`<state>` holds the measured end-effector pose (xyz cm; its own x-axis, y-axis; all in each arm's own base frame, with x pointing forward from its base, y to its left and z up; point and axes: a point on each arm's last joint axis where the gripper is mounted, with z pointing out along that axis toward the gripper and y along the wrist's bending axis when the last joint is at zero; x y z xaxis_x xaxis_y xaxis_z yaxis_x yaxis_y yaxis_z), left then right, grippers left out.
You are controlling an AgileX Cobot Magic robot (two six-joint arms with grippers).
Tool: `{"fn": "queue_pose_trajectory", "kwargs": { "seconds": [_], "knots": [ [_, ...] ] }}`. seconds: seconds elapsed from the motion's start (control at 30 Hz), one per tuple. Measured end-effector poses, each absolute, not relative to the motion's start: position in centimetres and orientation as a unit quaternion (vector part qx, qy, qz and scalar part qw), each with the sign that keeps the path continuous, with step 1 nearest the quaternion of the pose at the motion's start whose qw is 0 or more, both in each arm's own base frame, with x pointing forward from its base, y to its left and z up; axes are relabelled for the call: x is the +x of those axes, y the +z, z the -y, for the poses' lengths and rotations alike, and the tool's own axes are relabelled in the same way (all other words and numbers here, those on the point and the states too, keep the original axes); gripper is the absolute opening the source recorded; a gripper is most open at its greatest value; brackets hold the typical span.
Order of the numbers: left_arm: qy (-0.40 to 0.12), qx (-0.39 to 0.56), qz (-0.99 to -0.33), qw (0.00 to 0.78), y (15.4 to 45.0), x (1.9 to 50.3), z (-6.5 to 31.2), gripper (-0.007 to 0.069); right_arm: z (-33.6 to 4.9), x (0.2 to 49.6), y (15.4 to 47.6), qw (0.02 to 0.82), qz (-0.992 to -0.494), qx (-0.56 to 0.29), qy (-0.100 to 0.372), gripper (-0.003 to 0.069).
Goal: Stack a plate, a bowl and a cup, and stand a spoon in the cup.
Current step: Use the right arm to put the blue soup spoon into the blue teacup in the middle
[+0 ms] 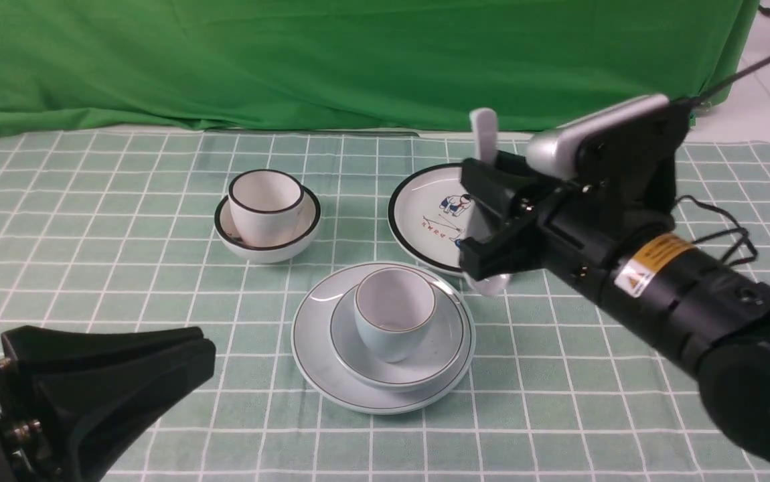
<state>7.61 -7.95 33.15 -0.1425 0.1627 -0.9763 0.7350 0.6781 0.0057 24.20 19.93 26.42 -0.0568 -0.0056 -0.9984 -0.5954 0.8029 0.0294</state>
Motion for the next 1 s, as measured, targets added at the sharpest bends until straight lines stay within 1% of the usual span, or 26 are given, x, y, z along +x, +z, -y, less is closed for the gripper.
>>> {"fn": "queue_pose_trajectory", "kwargs": {
  "seconds": [0.13,0.2,0.37,0.57,0.87,1.0],
  "knots": [
    [-0.249,0.314,-0.713,0.575,33.2,7.6,7.9,0.0011,-21.3,24.9,24.4,0.647,-0.681,-0.212,0.271,0.0169],
    [-0.249,0.314,-0.713,0.575,33.2,7.6,7.9,0.0011,-21.9,25.1,23.0,0.641,-0.679,-0.221,0.282,0.0169],
    [-0.249,0.315,-0.713,0.575,33.2,7.6,7.9,0.0011,-23.6,26.4,20.8,0.627,-0.681,-0.241,0.292,0.0169],
    [-0.248,0.316,-0.713,0.575,33.2,7.6,7.9,0.0011,-25.0,27.9,19.8,0.622,-0.683,-0.247,0.294,0.0169],
    [-0.246,0.319,-0.712,0.576,33.1,7.6,7.9,0.0011,-25.4,28.3,17.6,0.614,-0.689,-0.282,0.261,0.0169],
    [-0.246,0.319,-0.712,0.576,33.1,7.6,7.9,0.0011,-25.5,28.6,15.8,0.601,-0.701,-0.288,0.253,0.0172]
  ]
}}
